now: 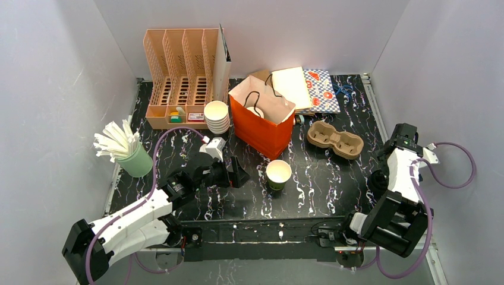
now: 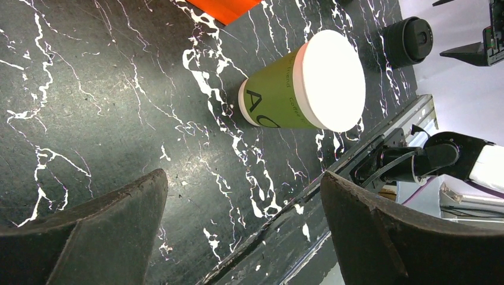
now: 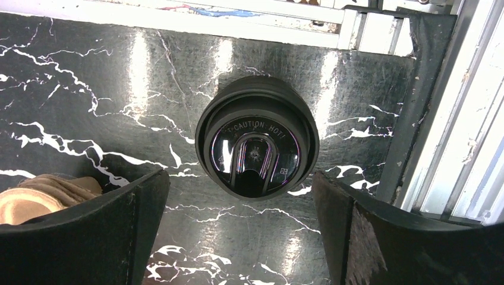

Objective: Pack the takeout coffee

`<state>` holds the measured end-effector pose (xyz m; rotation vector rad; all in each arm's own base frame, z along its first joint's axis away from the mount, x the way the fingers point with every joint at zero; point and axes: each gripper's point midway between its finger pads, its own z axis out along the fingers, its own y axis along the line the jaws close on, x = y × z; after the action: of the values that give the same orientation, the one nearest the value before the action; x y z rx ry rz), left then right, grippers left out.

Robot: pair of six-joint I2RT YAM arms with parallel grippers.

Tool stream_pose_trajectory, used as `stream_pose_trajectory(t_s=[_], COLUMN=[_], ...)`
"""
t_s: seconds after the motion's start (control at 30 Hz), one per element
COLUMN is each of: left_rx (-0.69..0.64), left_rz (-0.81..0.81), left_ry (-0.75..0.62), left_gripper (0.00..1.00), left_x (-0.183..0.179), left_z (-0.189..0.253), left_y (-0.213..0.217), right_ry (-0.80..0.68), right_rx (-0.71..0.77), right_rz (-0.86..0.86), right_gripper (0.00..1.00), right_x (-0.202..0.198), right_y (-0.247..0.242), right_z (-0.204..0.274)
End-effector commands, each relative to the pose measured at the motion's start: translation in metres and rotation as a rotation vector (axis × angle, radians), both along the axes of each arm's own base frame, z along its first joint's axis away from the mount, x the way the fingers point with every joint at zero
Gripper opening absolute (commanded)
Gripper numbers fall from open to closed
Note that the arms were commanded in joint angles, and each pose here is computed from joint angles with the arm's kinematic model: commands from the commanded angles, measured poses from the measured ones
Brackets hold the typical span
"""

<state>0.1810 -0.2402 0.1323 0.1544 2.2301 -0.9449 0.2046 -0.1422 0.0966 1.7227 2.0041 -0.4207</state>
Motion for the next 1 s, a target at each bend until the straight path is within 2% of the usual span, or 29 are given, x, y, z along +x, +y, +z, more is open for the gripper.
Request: stream_pose_trajectory(t_s=[0.0, 0.47, 0.97], left_rx=[0.015, 0.053, 0.07], left_rz=[-0.015, -0.016, -0.016], left_ry=[0.001, 0.027, 0.032], left_gripper=[0.98, 0.98, 0.98], left_x=[-0.002, -0.003, -0.003], left_z=[-0.003, -0.013, -0.019], left_y=[0.0, 0.002, 0.005], right_ry=[-0.004, 0.008, 0.027], right_rx=[-0.034, -0.024, -0.025], right_rz=[-0.069, -0.095, -0.109], right_gripper=[0.98, 0.98, 0.89], right_x=[-0.004, -0.006, -0.007], right_y=[-0.009, -0.01, -0.012], right_z=[-0.005, -0.025, -0.03])
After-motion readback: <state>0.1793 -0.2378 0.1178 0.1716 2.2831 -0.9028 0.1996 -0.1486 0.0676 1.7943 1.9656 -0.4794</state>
